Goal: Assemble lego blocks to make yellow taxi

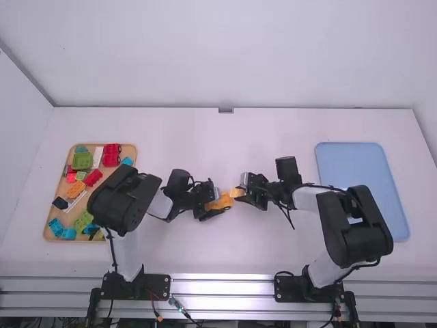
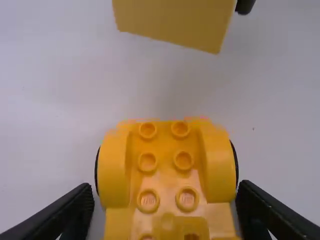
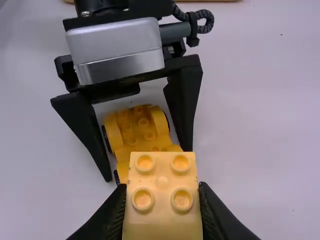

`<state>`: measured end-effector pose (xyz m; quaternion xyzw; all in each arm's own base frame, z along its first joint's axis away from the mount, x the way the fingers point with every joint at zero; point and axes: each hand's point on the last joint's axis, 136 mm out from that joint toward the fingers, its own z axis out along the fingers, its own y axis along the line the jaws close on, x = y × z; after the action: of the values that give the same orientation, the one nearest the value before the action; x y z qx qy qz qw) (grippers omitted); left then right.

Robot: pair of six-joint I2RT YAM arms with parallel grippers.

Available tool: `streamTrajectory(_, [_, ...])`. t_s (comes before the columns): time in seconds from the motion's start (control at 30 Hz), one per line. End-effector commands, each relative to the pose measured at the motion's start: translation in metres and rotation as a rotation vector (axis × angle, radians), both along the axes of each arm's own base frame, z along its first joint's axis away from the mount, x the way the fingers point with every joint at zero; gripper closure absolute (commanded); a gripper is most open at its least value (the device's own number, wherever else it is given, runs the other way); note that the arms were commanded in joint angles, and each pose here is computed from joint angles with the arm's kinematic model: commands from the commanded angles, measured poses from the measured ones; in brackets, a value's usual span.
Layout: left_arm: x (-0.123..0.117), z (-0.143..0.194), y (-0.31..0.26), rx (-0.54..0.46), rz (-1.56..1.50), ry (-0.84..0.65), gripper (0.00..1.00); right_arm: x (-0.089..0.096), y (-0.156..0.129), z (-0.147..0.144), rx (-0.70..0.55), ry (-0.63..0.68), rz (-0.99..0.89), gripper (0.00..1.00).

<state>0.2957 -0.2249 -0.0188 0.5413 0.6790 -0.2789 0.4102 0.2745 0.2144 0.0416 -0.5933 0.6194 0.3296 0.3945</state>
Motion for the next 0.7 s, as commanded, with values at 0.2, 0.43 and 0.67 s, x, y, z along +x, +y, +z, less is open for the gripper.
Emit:
streamTrajectory(0.2, [-0.008,0.002,0.023,-0.068,-0.103,-0.054,0.31,0.008,0.007,0.011,-0.002,-0.039,0.003,0.75])
streamTrajectory(0.43, [-0.011,-0.001,0.018,-0.032,-0.195,-0.034,0.41,0.008,0.007,0.012,0.0,-0.043,0.007,0.75])
streamTrajectory(0.67, [-0.003,0.002,0.016,-0.011,-0.231,-0.068,0.45,0.01,0.009,0.015,0.004,-0.046,0.01,0.75])
